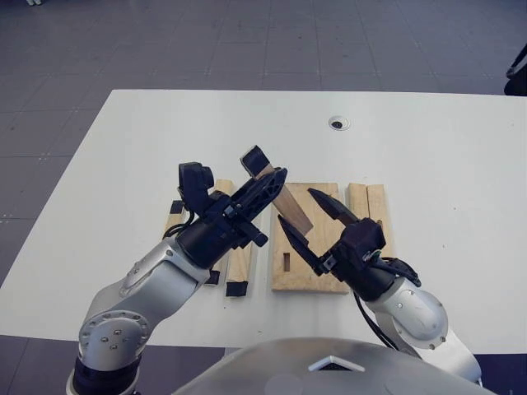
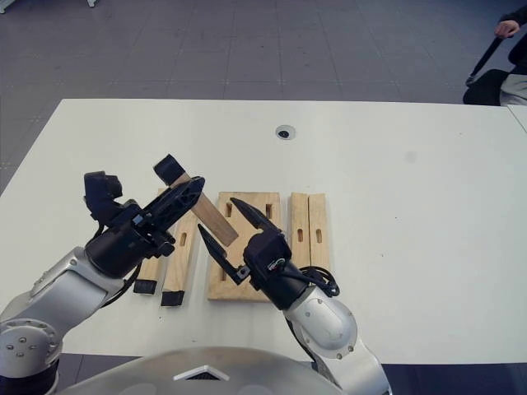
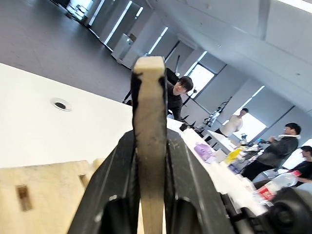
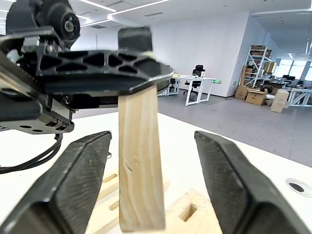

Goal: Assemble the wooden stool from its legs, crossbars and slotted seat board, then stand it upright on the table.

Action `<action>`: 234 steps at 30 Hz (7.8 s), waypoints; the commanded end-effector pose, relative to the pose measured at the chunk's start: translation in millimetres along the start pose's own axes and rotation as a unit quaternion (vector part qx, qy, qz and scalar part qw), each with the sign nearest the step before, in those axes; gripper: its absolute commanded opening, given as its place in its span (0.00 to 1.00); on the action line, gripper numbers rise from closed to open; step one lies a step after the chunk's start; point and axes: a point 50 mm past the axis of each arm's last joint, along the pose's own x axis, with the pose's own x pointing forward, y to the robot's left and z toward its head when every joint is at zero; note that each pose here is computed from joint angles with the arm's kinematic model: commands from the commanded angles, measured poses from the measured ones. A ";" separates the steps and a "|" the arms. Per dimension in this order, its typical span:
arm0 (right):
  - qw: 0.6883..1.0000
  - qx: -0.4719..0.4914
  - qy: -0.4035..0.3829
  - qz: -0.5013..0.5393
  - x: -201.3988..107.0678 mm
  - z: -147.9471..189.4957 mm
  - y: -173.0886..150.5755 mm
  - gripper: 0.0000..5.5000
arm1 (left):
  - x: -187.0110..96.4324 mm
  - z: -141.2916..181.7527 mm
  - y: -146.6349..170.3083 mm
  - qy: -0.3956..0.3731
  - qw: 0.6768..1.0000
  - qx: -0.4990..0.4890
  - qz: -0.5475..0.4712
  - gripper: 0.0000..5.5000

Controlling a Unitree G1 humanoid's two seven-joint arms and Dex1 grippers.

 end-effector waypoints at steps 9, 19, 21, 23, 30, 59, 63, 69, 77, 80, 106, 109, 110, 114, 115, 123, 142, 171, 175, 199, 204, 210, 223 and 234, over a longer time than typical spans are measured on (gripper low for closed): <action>0.999 -0.025 -0.007 -0.047 -4.2 6.0 -15.9 1.00 | -19.9 25.6 59.0 -0.059 0.940 0.249 0.223 0.08; 0.926 -0.038 -0.013 -0.375 -39.1 4.8 -100.9 1.00 | -11.7 -8.1 111.8 -0.018 0.898 0.270 0.345 0.08; 0.920 -0.039 -0.017 -0.389 -42.6 5.8 -105.9 1.00 | -9.2 -14.0 114.3 -0.007 0.904 0.257 0.341 0.08; 0.919 -0.038 -0.018 -0.392 -43.0 6.1 -107.0 1.00 | -8.2 -16.8 115.9 0.002 0.906 0.253 0.339 0.08; 0.919 -0.036 -0.014 -0.394 -42.3 4.0 -104.9 1.00 | -12.8 -13.7 105.3 0.014 0.903 0.259 0.342 0.08; 0.922 -0.034 -0.008 -0.386 -37.5 0.3 -102.4 1.00 | -17.0 -17.6 75.9 0.006 0.908 0.250 0.336 0.08; 0.922 -0.033 -0.009 -0.386 -37.0 0.2 -101.8 1.00 | -15.8 -13.6 71.3 0.000 0.908 0.255 0.331 0.08; 0.921 -0.034 -0.009 -0.387 -37.4 0.7 -101.1 1.00 | -17.1 -18.4 75.8 0.011 0.907 0.251 0.339 0.08; 0.921 -0.036 -0.013 -0.387 -37.7 2.2 -101.0 1.00 | -17.6 -30.1 87.4 0.032 0.902 0.248 0.352 0.08; 0.921 -0.036 -0.015 -0.387 -38.0 2.9 -101.0 1.00 | -18.5 -32.5 90.1 0.035 0.898 0.253 0.358 0.08; 0.921 -0.040 -0.029 -0.387 -38.2 11.3 -100.6 1.00 | -49.5 -123.2 117.6 0.185 0.881 0.171 0.400 0.08; 0.921 -0.041 -0.030 -0.387 -38.2 11.8 -100.7 1.00 | -48.2 -122.9 115.4 0.188 0.884 0.167 0.395 0.08; 0.921 -0.041 -0.030 -0.387 -38.2 11.7 -100.7 1.00 | -45.7 -118.6 112.3 0.183 0.886 0.170 0.390 0.08; 0.921 -0.040 -0.030 -0.387 -38.4 11.4 -100.8 1.00 | -31.3 -83.5 98.0 0.117 0.897 0.203 0.374 0.08; 0.921 -0.040 -0.030 -0.387 -38.5 11.1 -100.6 1.00 | -28.7 -74.1 96.0 0.100 0.896 0.215 0.375 0.08; 0.921 -0.039 -0.028 -0.386 -38.2 10.5 -100.1 1.00 | -25.3 -55.2 91.6 0.069 0.889 0.233 0.389 0.08; 0.921 -0.038 -0.024 -0.388 -36.8 7.2 -99.7 1.00 | -16.8 -11.4 71.3 -0.011 0.903 0.244 0.354 0.58; 0.922 -0.029 -0.029 -0.384 -32.1 4.2 -100.2 1.00 | 57.5 101.0 61.9 -0.148 0.911 0.287 0.255 0.58; 0.923 -0.028 -0.029 -0.384 -32.2 4.8 -99.3 1.00 | 56.1 48.2 97.1 0.013 0.921 0.239 0.307 0.58; 0.921 -0.029 -0.031 -0.388 -34.9 6.5 -99.2 1.00 | -22.6 66.0 23.5 -0.197 0.896 0.294 0.267 0.58; 0.920 -0.036 -0.030 -0.390 -38.8 9.1 -101.7 1.00 | -79.8 -14.8 22.5 -0.057 0.898 0.274 0.340 0.58; 0.923 -0.038 -0.029 -0.383 -38.9 10.4 -103.3 1.00 | -123.2 -81.8 14.3 0.111 0.868 0.272 0.401 0.58; 0.924 -0.032 -0.026 -0.380 -38.0 11.4 -99.6 1.00 | -147.6 -127.4 30.1 0.288 0.823 0.282 0.400 0.78; 0.925 -0.027 -0.025 -0.378 -34.9 8.3 -98.2 1.00 | -127.5 -135.1 47.0 0.290 0.848 0.269 0.352 0.78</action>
